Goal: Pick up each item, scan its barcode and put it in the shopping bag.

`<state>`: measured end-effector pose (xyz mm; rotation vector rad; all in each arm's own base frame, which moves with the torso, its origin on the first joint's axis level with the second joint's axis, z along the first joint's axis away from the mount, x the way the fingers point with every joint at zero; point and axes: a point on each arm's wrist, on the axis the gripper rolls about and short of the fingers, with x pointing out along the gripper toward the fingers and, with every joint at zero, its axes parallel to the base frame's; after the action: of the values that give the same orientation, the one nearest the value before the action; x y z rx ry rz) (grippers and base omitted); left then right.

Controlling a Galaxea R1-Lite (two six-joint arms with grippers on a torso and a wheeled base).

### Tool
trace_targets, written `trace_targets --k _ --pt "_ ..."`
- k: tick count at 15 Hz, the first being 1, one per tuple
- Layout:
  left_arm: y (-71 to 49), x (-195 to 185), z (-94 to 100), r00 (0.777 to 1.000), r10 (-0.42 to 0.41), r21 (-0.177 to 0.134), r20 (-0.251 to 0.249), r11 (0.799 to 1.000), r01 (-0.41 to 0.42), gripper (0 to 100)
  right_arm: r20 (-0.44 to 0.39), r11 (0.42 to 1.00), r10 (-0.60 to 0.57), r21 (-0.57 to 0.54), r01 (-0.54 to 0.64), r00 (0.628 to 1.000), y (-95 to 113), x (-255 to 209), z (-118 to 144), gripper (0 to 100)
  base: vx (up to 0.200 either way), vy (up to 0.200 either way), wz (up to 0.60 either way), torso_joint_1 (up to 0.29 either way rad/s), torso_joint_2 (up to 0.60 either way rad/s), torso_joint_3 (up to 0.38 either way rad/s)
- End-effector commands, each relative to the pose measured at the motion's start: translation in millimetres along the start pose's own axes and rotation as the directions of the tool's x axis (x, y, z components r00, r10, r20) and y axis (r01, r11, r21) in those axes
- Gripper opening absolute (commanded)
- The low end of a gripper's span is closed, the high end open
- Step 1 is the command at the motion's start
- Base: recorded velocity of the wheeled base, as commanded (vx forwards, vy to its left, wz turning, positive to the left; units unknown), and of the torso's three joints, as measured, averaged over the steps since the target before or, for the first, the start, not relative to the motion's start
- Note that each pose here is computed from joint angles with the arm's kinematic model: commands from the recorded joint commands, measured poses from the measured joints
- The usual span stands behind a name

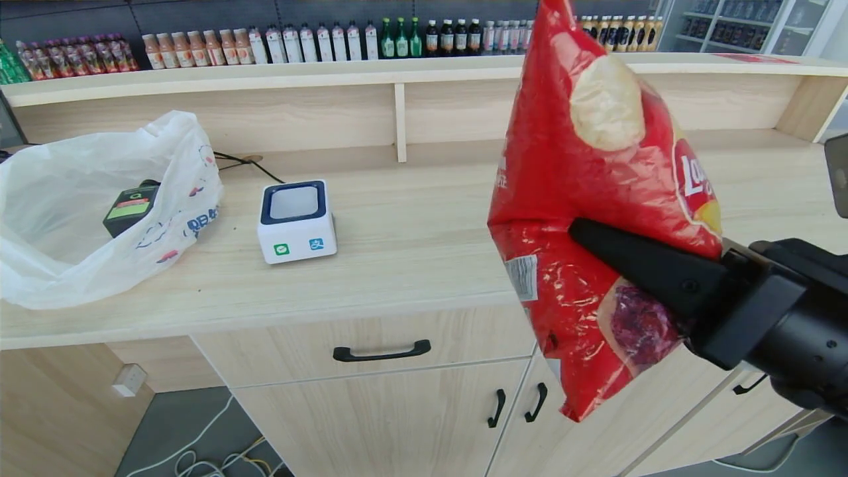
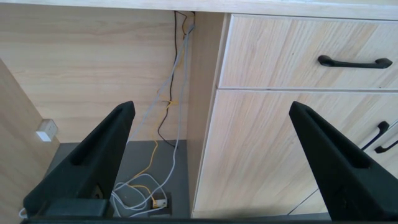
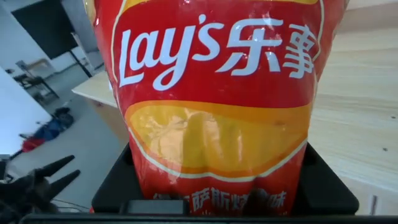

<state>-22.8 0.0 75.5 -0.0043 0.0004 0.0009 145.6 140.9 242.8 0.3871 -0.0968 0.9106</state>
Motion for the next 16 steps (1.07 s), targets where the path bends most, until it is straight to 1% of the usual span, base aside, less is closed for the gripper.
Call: trace_targets --k 1,2,3,4,5,6,7,8,9,10,11,13,16 --pt "0.0 0 0.0 1.0 0.001 0.0 0.0 1.0 -0.001 100 -0.037 0.996 0.057 0.068 -0.054 0.998 -5 11 -14 0 0.0 0.0 0.0 0.0 0.0 0.0" --pt "0.0 0 0.0 1.0 0.001 0.0 0.0 1.0 -0.001 100 -0.026 0.992 0.081 0.1 -0.078 0.996 -6 16 -16 0 0.0 0.0 0.0 0.0 0.0 0.0" --pt "0.0 0 0.0 1.0 0.001 0.0 0.0 1.0 -0.001 100 0.0 0.983 0.103 0.154 -0.102 0.995 -9 26 -23 0 0.0 0.0 0.0 0.0 0.0 0.0" --pt "0.0 0 0.0 1.0 0.001 0.0 0.0 1.0 -0.001 100 0.051 0.975 0.129 0.176 -0.136 0.99 -11 35 -27 0 0.0 0.0 0.0 0.0 0.0 0.0" --pt "0.0 0 0.0 1.0 0.001 0.0 0.0 1.0 -0.001 100 0.1 0.968 0.158 0.181 -0.174 0.982 -14 43 -32 0 0.0 0.0 0.0 0.0 0.0 0.0" --pt "0.0 0 0.0 1.0 0.001 0.0 0.0 1.0 -0.001 100 0.124 0.963 0.182 0.176 -0.203 0.975 -14 46 -38 0 0.0 0.0 0.0 0.0 0.0 0.0" --pt "0.0 0 0.0 1.0 0.001 0.0 0.0 1.0 -0.001 100 0.095 0.955 0.205 0.198 -0.22 0.974 -8 44 -45 0 0.0 0.0 0.0 0.0 0.0 0.0" --pt "0.0 0 0.0 1.0 0.001 0.0 0.0 1.0 -0.001 100 0.083 0.946 0.219 0.225 -0.233 0.972 -3 43 -49 0 0.0 0.0 0.0 0.0 0.0 0.0" --pt "0.0 0 0.0 1.0 0.001 0.0 0.0 1.0 -0.001 100 0.083 0.946 0.219 0.225 -0.233 0.972 -3 43 -49 0 0.0 0.0 0.0 0.0 0.0 0.0" --pt "0.0 0 0.0 1.0 0.001 0.0 0.0 1.0 -0.001 100 0.097 0.921 0.262 0.274 -0.278 0.96 10 39 -45 0 0.0 0.0 0.0 0.0 0.0 0.0" --pt "0.0 0 0.0 1.0 0.001 0.0 0.0 1.0 -0.001 100 0.096 0.896 0.283 0.329 -0.298 0.954 17 32 -44 0 0.0 0.0 0.0 0.0 0.0 0.0" --pt "0.0 0 0.0 1.0 0.001 0.0 0.0 1.0 -0.001 100 0.107 0.879 0.289 0.365 -0.308 0.951 19 27 -40 0 0.0 0.0 0.0 0.0 0.0 0.0" --pt "0.0 0 0.0 1.0 0.001 0.0 0.0 1.0 -0.001 100 0.152 0.839 0.308 0.423 -0.343 0.939 24 19 -27 0 0.0 0.0 0.0 0.0 0.0 0.0"
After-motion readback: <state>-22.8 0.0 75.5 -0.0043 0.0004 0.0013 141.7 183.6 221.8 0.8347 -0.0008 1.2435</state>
